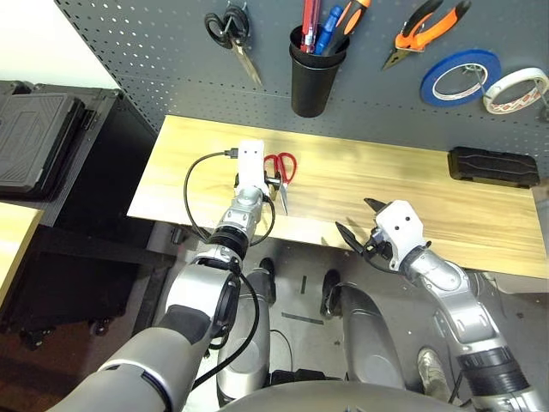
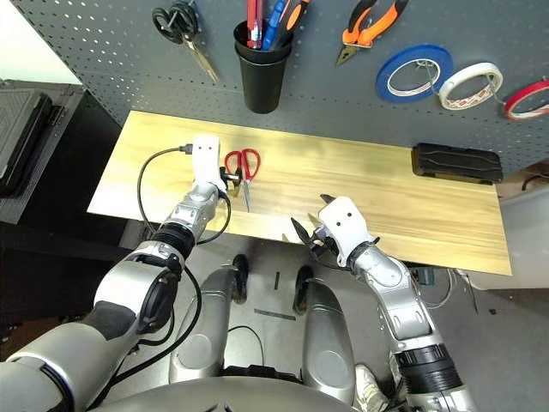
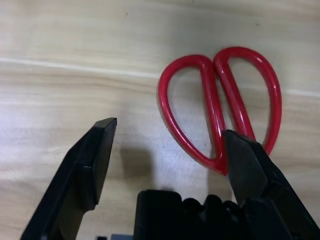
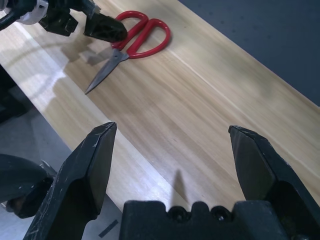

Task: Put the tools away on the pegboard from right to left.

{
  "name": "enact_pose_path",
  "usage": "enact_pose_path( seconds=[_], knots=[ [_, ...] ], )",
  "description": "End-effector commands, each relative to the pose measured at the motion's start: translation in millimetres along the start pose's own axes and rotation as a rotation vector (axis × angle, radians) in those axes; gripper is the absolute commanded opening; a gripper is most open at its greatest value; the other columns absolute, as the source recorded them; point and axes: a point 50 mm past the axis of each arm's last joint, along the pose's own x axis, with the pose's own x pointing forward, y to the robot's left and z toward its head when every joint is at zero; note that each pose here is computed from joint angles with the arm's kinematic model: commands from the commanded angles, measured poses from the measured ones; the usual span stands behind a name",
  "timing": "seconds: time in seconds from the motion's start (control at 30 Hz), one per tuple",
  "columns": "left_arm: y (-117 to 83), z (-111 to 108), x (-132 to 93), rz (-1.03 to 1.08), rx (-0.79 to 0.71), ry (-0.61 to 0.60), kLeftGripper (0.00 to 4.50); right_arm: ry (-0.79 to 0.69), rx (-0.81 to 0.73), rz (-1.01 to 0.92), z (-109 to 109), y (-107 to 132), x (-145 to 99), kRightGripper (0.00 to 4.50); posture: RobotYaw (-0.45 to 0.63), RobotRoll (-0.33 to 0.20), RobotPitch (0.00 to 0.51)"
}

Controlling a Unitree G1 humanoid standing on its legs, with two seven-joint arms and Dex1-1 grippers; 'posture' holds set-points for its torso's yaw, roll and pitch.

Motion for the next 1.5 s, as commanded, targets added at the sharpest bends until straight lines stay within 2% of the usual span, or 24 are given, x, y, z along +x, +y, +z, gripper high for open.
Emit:
enact_pose_path(
  seconds=[0.03,0.13,0.23,0.27,0.37,0.47,0.73,0.8,1.03,1.17,1.33,1.37,1.5],
  knots=[
    [0.5,-19.0,-1.5,0.02,-0.002,0.069,3.08,0.026,0.01,-0.003,-3.3,1.2,-5.3,4.5,0.04,0.0,0.374],
    [0.8,-16.5,-1.0,0.02,-0.014,0.055,3.19,0.029,0.009,-0.003,-3.4,0.9,-6.3,4.5,0.04,0.0,0.374],
    [0.7,-15.2,-0.9,0.018,-0.042,0.051,4.28,0.033,0.008,0.001,-4.7,1.2,-8.1,4.5,0.05,0.0,0.374],
    [0.8,-15.8,-1.0,0.018,-0.043,0.052,4.47,0.034,0.009,0.002,-5.0,1.4,-8.3,4.5,0.05,0.0,0.374],
    [2.0,-21.0,-1.6,0.016,-0.042,0.076,4.47,0.029,0.008,0.005,-3.7,1.6,-6.8,4.5,0.05,0.0,0.373],
    [1.1,-27.1,-2.4,0.009,-0.042,0.109,3.77,0.012,0.009,0.017,-0.5,0.5,-4.4,4.5,0.05,0.0,0.373],
    [-6.1,-30.6,-3.6,-0.005,-0.052,0.128,0.66,-0.02,0.004,0.063,4.8,-5.9,-4.7,4.5,0.06,0.0,0.372],
    [-7.0,-30.7,-3.7,-0.006,-0.058,0.129,0.02,-0.015,0.004,0.066,4.4,-7.6,-4.3,4.5,0.06,0.0,0.371],
    [-4.2,-28.7,-3.6,0.015,-0.103,0.118,0.02,0.014,0.009,0.076,2.0,-10.1,-0.7,4.5,0.09,0.0,0.364],
    [1.1,-21.3,-4.3,0.034,-0.134,0.063,0.02,-0.001,0.011,0.088,3.8,-10.4,4.9,4.5,0.11,0.0,0.358],
    [10.1,-9.7,-12.7,0.019,-0.121,-0.069,0.02,-0.052,0.016,0.104,7.5,-16.3,10.4,4.5,0.14,0.0,0.35],
    [12.6,-8.7,-16.7,0.015,-0.09,-0.107,0.02,-0.06,0.013,0.105,7.7,-18.8,11.7,4.5,0.16,0.0,0.345],
    [23.6,-7.2,-39.9,-0.006,-0.131,-0.218,0.02,-0.079,-0.003,0.109,7.6,-29.4,17.2,4.5,0.19,0.0,0.335]
  ],
)
